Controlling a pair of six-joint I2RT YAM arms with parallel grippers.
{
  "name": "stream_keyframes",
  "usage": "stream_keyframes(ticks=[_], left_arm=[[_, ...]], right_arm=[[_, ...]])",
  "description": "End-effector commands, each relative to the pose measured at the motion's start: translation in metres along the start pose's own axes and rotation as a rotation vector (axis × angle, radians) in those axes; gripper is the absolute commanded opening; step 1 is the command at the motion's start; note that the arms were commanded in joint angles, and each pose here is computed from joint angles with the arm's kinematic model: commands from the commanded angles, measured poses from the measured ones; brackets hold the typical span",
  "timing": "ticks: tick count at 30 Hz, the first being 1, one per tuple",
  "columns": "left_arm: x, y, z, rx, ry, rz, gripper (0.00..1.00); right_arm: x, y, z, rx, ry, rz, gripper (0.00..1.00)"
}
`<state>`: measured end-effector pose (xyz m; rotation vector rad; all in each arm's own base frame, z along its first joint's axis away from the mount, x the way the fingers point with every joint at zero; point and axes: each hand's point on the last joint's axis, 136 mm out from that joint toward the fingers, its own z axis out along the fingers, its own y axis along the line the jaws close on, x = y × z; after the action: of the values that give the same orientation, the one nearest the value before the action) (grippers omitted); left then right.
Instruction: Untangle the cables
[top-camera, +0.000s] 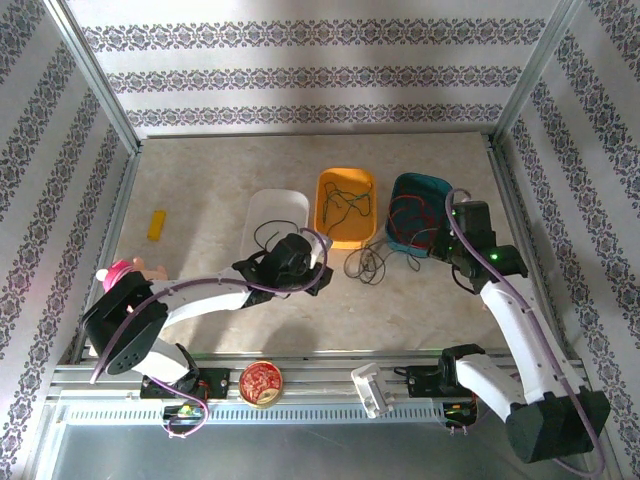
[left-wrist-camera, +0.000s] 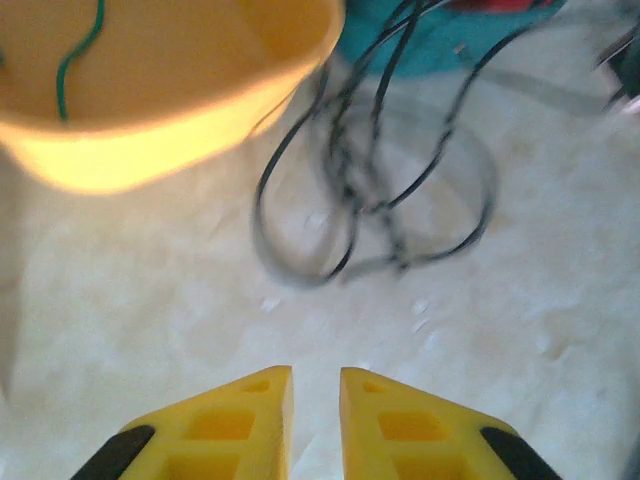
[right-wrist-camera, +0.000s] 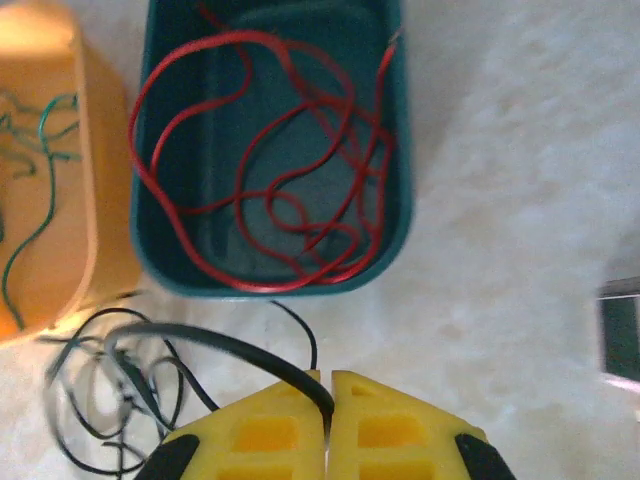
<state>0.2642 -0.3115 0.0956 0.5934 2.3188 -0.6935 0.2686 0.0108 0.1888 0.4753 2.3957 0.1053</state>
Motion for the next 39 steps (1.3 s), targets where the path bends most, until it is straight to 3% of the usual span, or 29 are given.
stream_keyframes(ticks=[1, 6, 10, 15, 21, 24, 26, 32, 35, 39], left_arm=[[0.023, 0.018, 0.007, -0.058, 0.061, -0.039, 0.19], [0.034, 0.016, 0.015, -0.030, 0.092, -0.042, 0.28], [0.023, -0.004, 0.014, 0.070, 0.049, -0.020, 0.50], [0.000, -0.040, 0.006, 0.208, -0.003, 0.061, 0.72], [-0.021, -0.052, -0.002, 0.246, -0.075, 0.091, 0.77], [-0.030, -0.035, -0.009, 0.155, -0.158, 0.065, 0.78], [-0.044, -0.012, -0.027, 0.039, -0.287, 0.005, 0.80], [-0.074, 0.064, -0.133, -0.333, -0.691, -0.252, 0.84], [-0.073, 0.087, -0.176, -0.477, -0.774, -0.300, 0.85], [-0.071, 0.084, -0.188, -0.495, -0.735, -0.213, 0.85]], right_arm=[[-0.026, -0.015, -0.025, 0.069, -0.106, 0.022, 0.00], [-0.040, 0.024, -0.043, -0.157, -0.156, 0.013, 0.00], [-0.044, 0.068, -0.066, -0.420, -0.178, -0.036, 0.00], [-0.038, 0.104, -0.089, -0.590, -0.146, -0.105, 0.00], [-0.051, 0.139, -0.138, -0.740, -0.250, -0.173, 0.00], [-0.063, 0.152, -0.157, -0.785, -0.300, -0.173, 0.00], [-0.069, 0.163, -0.161, -0.812, -0.310, -0.171, 0.00], [-0.077, 0.206, -0.153, -0.869, -0.308, -0.204, 0.00], [-0.075, 0.230, -0.147, -0.915, -0.291, -0.215, 0.00], [-0.061, 0.237, -0.112, -0.708, -0.264, -0.330, 0.00]])
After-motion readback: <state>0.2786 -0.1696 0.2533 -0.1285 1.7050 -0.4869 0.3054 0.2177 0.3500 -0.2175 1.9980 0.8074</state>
